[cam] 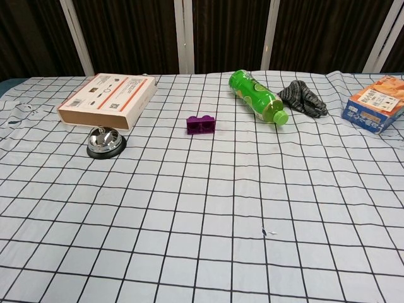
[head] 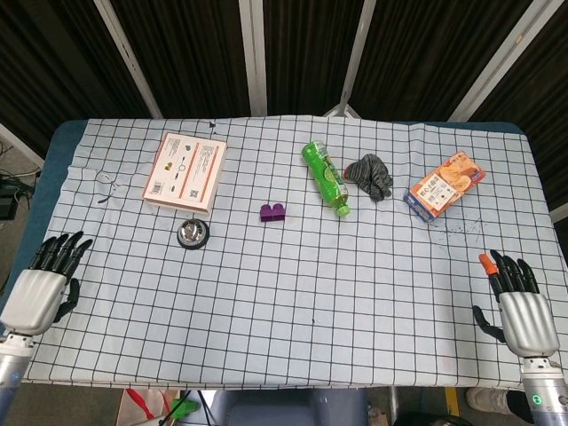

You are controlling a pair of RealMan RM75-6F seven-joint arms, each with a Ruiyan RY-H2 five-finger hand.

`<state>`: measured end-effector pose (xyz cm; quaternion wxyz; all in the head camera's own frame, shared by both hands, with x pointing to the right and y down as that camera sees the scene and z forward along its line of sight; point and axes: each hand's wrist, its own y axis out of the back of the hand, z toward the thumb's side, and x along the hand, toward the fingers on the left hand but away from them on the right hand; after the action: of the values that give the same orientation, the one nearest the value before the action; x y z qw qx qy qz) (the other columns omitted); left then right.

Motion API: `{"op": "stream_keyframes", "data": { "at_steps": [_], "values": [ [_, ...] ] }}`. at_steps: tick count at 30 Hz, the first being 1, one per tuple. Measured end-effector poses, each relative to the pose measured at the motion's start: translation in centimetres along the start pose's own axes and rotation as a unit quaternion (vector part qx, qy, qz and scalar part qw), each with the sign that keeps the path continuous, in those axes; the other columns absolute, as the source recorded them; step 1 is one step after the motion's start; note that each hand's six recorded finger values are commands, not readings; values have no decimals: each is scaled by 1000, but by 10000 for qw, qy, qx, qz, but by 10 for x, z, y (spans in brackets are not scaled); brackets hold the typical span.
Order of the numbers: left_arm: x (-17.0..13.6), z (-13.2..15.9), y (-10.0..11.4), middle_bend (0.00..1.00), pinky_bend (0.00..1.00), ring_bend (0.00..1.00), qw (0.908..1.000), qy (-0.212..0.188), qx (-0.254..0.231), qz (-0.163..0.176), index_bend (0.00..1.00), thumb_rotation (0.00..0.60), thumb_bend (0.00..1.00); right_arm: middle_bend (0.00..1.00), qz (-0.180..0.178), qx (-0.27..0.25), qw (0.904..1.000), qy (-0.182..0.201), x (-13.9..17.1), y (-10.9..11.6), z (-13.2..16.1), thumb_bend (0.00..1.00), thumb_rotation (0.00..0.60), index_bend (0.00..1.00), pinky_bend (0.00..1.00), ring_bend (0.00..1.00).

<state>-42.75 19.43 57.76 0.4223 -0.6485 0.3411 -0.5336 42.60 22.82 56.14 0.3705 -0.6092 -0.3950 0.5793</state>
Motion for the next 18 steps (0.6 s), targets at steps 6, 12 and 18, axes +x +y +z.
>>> {"op": "stream_keyframes", "data": {
  "at_steps": [6, 12, 18],
  "values": [
    [37, 21, -8, 0, 59, 0, 9991, -225, 217, -272, 1, 600, 972, 0, 72, 3, 10000, 2, -1, -3, 1, 388, 600, 79, 0, 0],
    [74, 55, -15, 0, 59, 0, 9972, -537, 421, -305, 1, 600, 973, 0, 88, -33, 10000, -14, -1, -3, -1, 388, 600, 79, 0, 0],
    [104, 75, -25, 0, 54, 0, 9957, -747, 525, -119, 0, 600, 973, 0, 83, -92, 9999, -83, -1, -1, -6, 387, 600, 79, 0, 0]
  ]
}}
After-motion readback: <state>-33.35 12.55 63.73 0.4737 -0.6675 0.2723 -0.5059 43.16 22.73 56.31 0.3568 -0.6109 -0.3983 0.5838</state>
